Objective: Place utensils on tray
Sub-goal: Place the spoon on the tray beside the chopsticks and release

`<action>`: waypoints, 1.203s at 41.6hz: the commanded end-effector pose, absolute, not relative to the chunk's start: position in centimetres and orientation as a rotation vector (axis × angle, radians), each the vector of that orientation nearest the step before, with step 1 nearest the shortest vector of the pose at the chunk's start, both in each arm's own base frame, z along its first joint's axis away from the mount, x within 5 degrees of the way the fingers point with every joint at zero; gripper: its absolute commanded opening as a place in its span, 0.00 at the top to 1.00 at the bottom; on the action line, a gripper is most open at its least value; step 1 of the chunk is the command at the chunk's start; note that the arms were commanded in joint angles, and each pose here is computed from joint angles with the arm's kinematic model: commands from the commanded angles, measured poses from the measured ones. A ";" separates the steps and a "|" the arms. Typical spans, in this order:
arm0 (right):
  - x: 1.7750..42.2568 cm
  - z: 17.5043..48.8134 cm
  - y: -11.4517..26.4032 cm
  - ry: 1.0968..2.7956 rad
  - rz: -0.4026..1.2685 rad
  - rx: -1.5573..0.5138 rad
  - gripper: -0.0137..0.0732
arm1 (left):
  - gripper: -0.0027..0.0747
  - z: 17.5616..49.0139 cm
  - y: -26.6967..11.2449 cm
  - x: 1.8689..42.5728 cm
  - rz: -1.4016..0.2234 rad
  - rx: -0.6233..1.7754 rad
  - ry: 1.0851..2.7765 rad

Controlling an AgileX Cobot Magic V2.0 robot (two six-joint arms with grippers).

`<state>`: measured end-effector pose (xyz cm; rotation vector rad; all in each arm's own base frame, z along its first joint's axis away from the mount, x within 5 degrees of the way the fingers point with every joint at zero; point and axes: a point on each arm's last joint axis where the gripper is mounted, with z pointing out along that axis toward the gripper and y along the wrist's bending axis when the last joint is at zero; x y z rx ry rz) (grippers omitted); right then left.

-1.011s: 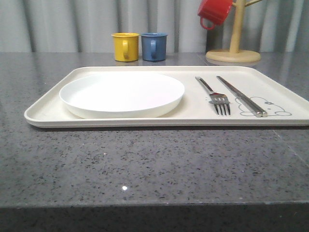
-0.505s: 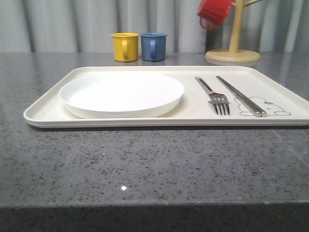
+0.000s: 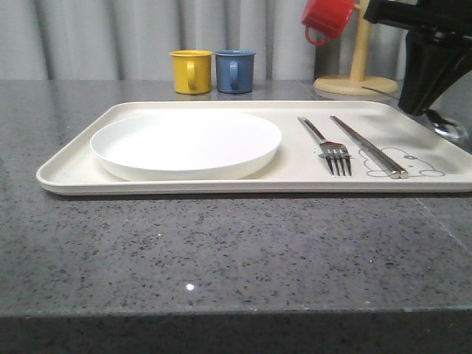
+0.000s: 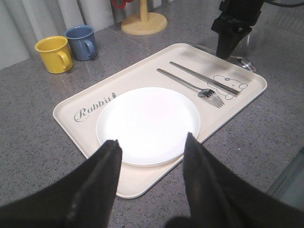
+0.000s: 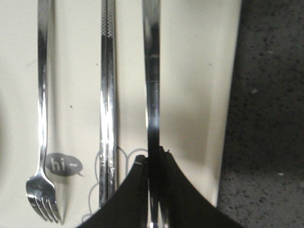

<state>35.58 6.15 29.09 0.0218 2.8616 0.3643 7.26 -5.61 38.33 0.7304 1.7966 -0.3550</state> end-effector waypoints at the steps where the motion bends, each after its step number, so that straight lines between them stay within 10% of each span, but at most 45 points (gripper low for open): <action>1: 35.9 30.5 6.5 2.784 0.387 0.075 0.84 | 0.56 39.8 -5.8 7.3 -0.390 0.698 1.703; 19: 36.4 29.6 6.2 2.801 0.341 0.103 0.50 | 0.56 39.8 -5.8 7.3 -0.390 0.698 1.703; 50: 16.9 39.6 7.4 2.284 0.239 -0.510 0.50 | 0.56 39.8 -5.8 7.3 -0.390 0.698 1.703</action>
